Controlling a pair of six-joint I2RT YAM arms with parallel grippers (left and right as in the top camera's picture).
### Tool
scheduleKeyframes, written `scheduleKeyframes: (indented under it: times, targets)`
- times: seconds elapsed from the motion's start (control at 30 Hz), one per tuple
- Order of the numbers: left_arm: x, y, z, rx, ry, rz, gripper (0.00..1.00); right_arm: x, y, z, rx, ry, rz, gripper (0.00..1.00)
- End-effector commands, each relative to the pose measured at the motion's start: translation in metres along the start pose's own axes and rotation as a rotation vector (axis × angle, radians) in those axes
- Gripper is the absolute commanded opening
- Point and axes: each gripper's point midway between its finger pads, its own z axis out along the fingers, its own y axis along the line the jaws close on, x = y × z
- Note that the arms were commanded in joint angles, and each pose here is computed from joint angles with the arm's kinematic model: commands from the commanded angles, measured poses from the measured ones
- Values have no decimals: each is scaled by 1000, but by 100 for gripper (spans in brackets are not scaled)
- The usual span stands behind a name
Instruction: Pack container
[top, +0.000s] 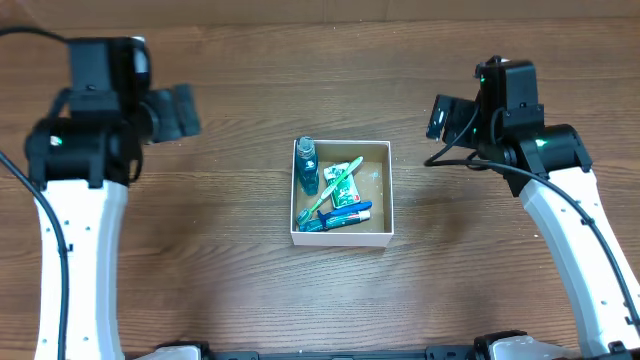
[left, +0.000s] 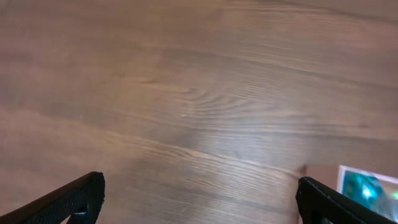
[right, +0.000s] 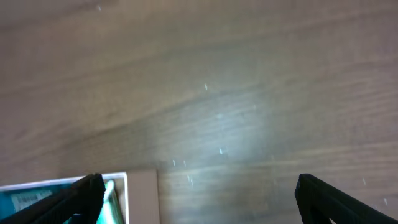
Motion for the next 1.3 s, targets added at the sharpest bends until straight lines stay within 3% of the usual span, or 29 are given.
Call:
scheduleKeyframes:
  times: [0.0, 0.17, 0.33, 0.5, 0.67, 0.83, 1.03, 1.27]
  targets:
    - [2, 2, 19, 10, 43, -66, 100, -25, 7, -5, -21, -90, -7, 100]
    - [10, -9, 11, 71, 65, 54, 100, -11, 0, -11, 6, -43, 6, 100]
    - [24, -15, -42, 108, -54, 122, 100, -3, -14, -49, 27, -96, 101, 100]
    - [86, -9, -86, 164, -259, 213, 100, 35, -31, -72, 8, -155, 131, 100]
    - [147, 9, -95, 194, -349, 126, 100, 99, -54, -71, 19, -132, 135, 100]
    - [169, 13, -81, 189, -303, 113, 100, 132, -66, -71, 58, -40, 121, 100]
    - [198, 19, -73, 165, -178, 129, 100, 137, -67, -63, 76, 3, 116, 100]
    - [203, 20, -72, 161, -159, 131, 100, 145, -71, -54, 116, 59, 106, 100]
